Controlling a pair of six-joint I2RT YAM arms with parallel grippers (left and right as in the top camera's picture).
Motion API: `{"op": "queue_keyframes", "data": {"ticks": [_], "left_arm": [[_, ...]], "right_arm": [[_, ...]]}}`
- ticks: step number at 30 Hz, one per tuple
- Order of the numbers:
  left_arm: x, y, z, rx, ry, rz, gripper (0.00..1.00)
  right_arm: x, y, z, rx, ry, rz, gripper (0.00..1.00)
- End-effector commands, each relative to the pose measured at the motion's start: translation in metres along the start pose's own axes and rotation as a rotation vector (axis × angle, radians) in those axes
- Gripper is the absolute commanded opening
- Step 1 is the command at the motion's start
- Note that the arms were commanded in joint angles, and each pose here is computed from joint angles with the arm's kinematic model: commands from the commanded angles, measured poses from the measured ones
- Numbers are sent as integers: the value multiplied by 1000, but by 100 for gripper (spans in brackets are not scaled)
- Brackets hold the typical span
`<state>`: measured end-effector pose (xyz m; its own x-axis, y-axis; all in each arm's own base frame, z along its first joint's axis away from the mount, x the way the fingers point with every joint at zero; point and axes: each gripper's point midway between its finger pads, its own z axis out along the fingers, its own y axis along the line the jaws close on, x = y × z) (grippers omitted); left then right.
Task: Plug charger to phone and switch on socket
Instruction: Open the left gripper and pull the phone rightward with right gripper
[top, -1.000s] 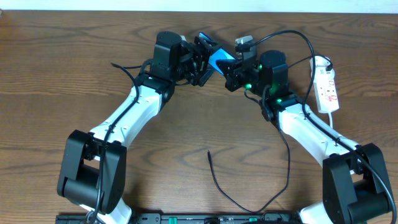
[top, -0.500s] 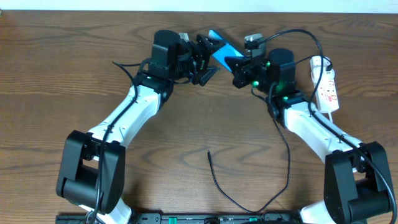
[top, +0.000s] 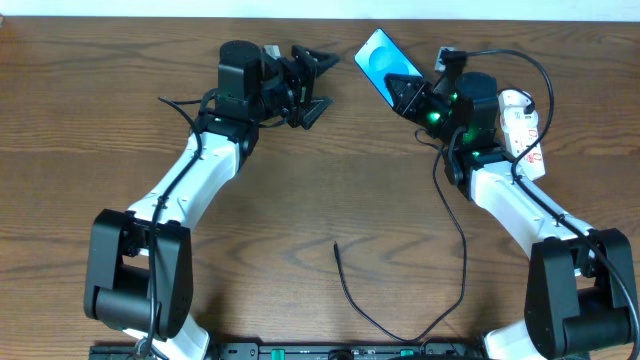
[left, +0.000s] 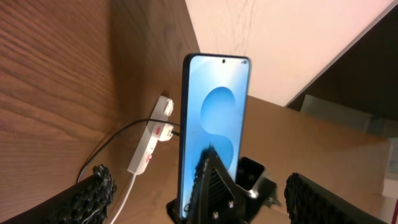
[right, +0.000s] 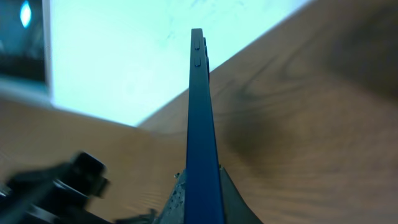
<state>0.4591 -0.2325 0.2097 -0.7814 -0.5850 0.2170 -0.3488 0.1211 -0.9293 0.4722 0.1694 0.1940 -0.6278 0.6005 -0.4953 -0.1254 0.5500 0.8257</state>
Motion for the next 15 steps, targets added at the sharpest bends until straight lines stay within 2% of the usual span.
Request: {"op": "queue_keyframes", "data": {"ticks": [1,15], "left_arm": [[-3,-27,-15,54,-13,41,89],[-31,-32,-24,71,-136,76,89]], "right_arm": [[-8,13,-1,-39,-4,311,1],[17,51,-3,-184,166,389,1]]}}
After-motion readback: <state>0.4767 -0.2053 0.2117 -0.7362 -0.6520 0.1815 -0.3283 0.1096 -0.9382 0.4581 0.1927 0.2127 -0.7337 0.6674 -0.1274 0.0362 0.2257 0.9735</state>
